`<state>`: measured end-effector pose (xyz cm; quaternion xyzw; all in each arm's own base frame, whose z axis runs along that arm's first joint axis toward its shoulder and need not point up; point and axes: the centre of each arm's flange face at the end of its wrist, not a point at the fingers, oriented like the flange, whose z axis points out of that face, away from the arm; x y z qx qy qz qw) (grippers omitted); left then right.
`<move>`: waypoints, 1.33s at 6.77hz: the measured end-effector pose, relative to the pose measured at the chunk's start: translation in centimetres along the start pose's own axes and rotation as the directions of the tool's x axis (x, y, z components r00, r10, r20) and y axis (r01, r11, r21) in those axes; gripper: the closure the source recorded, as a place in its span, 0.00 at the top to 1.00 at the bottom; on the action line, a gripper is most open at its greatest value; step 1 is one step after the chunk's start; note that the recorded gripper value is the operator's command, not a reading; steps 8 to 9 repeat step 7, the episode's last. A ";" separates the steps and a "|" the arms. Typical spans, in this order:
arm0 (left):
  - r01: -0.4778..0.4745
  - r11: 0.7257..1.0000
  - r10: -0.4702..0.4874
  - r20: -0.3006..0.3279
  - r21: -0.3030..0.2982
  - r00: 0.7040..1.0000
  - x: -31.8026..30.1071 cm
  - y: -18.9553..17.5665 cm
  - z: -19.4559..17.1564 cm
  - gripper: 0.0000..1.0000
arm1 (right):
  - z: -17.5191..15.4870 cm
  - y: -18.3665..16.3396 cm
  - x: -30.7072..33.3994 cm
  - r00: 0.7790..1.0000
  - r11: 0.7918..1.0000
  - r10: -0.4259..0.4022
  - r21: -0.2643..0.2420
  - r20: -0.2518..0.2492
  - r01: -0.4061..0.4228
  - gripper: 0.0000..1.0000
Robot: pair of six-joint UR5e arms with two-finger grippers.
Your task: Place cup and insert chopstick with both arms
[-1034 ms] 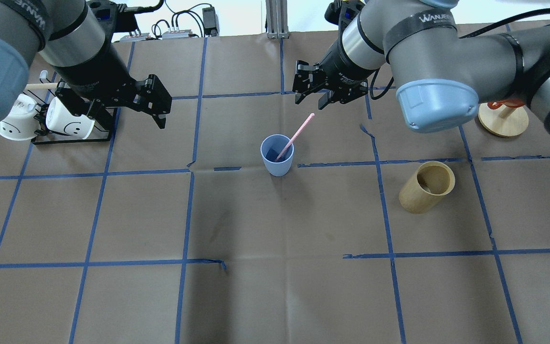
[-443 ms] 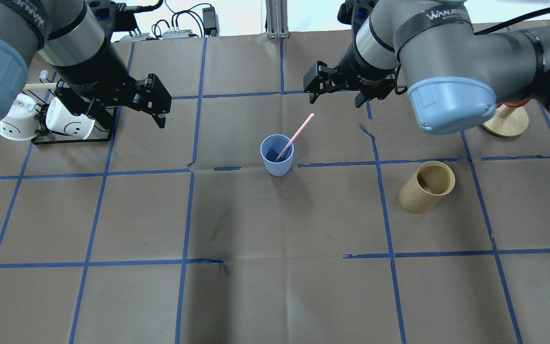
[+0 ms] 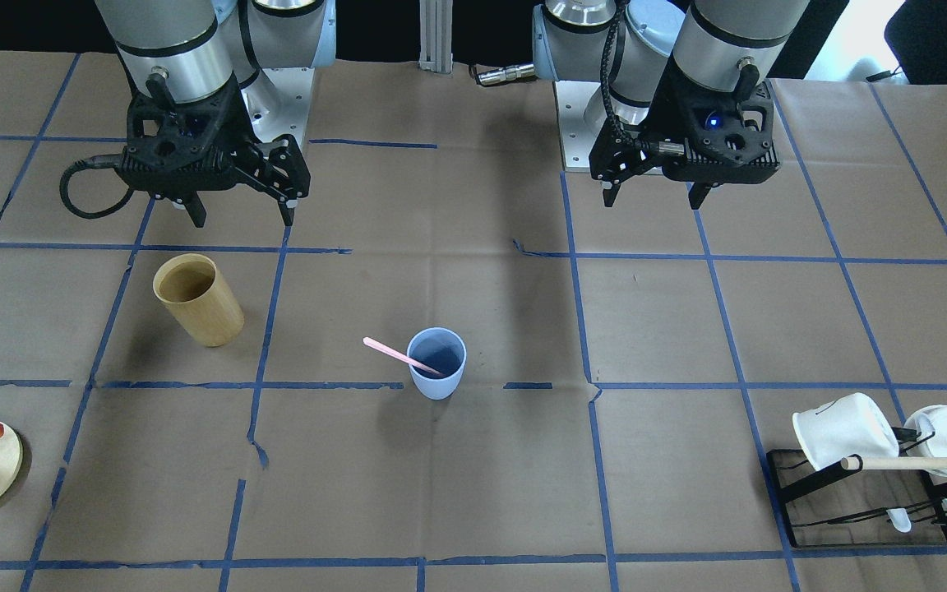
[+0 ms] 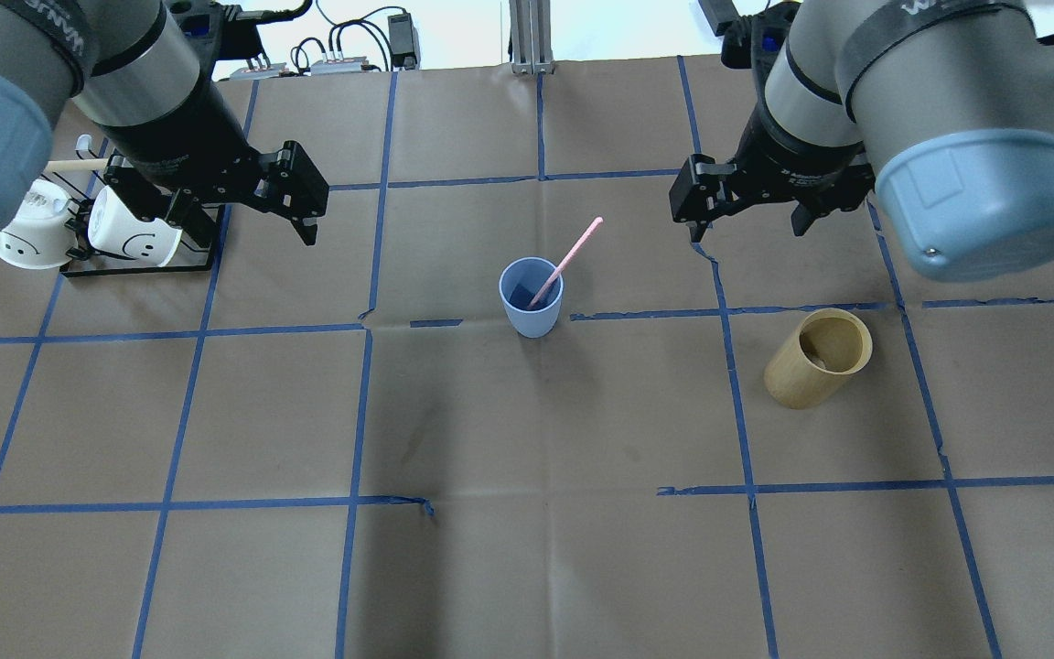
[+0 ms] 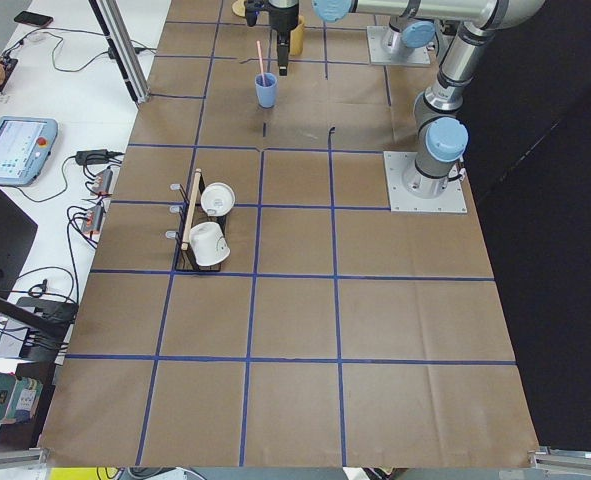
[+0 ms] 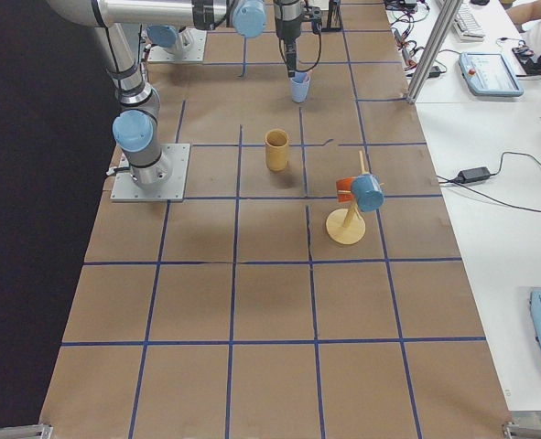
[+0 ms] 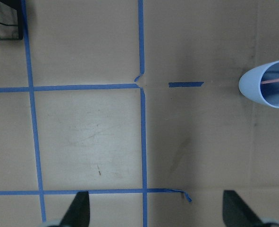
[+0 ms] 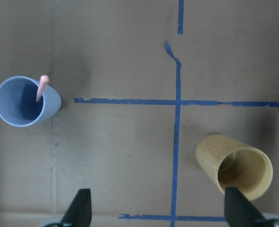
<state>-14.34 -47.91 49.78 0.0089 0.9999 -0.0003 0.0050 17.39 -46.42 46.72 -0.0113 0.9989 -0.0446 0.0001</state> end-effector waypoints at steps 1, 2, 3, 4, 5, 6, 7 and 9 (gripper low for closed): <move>0.000 1.000 0.000 0.000 0.000 1.000 0.0 0.0 0.0 1.00 | -0.3 0.4 0.9 1.000 1.000 0.021 -0.012 -0.013 -0.021 1.00; 0.000 1.000 0.000 0.000 0.000 1.000 0.0 0.0 0.0 1.00 | -0.3 0.4 2.1 0.999 0.999 0.046 -0.025 -0.021 -0.047 1.00; 0.000 1.000 0.000 0.000 -0.001 1.000 0.0 0.0 0.0 1.00 | -0.3 0.4 2.6 0.998 0.998 0.059 -0.034 -0.026 -0.060 1.00; 0.000 1.000 0.000 0.000 0.000 1.000 0.0 0.0 0.0 1.00 | -0.3 0.5 2.8 0.998 0.997 0.063 -0.038 -0.026 -0.064 1.00; 0.000 1.000 0.000 0.000 0.001 1.000 0.0 0.0 -0.1 1.00 | -0.4 0.6 2.8 0.998 0.997 0.064 -0.042 -0.026 -0.065 1.00; 0.000 1.000 0.000 0.000 0.001 1.000 0.0 0.0 -0.1 1.00 | -0.5 0.6 2.8 0.998 0.997 0.065 -0.048 -0.026 -0.066 1.00; 0.000 1.000 0.000 0.000 0.002 1.000 0.0 0.0 -0.1 1.00 | -0.6 0.7 2.8 0.997 0.996 0.068 -0.055 -0.024 -0.070 1.00; 0.000 1.000 0.000 0.000 0.002 1.000 0.0 0.0 -0.1 1.00 | -0.6 0.7 2.8 0.997 0.996 0.068 -0.055 -0.024 -0.070 1.00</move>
